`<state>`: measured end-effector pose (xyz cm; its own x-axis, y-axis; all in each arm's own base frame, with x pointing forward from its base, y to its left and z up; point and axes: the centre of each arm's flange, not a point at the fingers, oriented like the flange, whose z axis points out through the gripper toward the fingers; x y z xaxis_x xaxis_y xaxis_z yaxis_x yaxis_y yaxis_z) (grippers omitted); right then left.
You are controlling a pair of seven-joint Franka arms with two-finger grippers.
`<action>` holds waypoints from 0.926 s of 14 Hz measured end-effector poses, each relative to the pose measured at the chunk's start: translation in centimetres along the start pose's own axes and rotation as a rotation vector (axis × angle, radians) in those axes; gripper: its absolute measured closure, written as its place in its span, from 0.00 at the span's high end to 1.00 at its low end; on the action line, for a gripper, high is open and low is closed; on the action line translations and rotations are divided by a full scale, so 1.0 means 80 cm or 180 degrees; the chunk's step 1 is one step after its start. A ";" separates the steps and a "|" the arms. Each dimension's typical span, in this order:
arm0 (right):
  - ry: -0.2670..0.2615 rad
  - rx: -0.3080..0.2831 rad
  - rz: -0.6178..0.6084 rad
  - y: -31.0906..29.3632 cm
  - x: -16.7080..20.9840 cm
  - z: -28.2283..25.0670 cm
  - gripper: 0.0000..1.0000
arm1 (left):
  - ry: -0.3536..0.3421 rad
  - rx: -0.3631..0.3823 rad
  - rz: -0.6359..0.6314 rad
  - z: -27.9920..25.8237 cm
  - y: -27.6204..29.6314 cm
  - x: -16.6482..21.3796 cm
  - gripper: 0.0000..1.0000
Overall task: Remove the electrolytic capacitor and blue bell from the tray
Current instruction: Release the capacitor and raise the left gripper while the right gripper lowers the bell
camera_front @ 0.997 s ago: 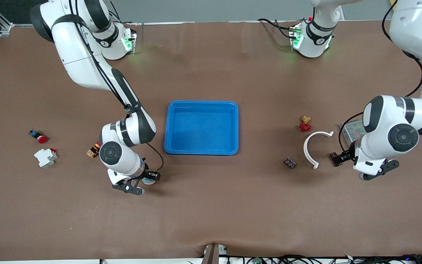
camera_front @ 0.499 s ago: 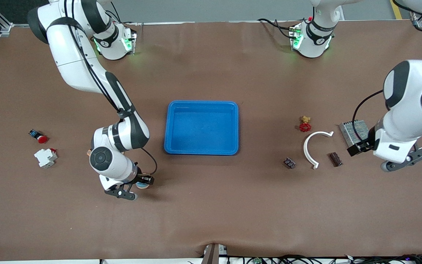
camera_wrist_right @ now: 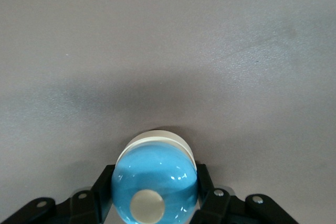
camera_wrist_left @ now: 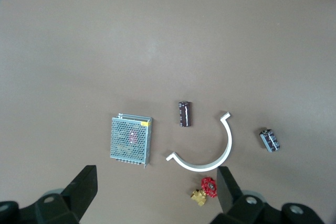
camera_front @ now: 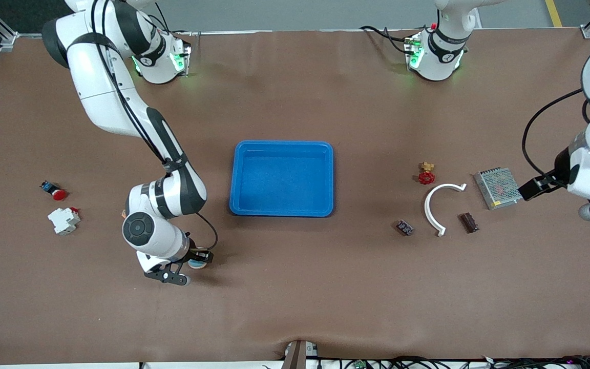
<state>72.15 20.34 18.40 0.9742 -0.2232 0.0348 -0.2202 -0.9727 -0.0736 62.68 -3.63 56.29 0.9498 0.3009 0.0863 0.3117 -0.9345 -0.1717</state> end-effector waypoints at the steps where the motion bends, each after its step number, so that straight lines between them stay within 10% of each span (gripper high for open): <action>1: -0.0002 -0.0002 0.0002 0.001 0.000 0.001 0.66 | 0.0037 -0.0004 0.0056 -0.012 -0.003 -0.003 1.00; 8: -0.0036 -0.0016 -0.0010 0.002 0.004 -0.006 1.00 | 0.0149 -0.0320 0.0477 -0.079 -0.023 -0.030 1.00; 13: -0.0263 -0.0099 -0.0176 0.030 0.027 -0.049 1.00 | 0.0129 -0.0470 0.0894 -0.084 -0.078 -0.035 1.00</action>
<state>73.56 17.30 22.24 0.9854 -0.1642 -0.0445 -0.1661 -0.9852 -0.0428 57.90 0.10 63.69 0.9952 0.0221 0.0952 0.0270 -0.9984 -0.0505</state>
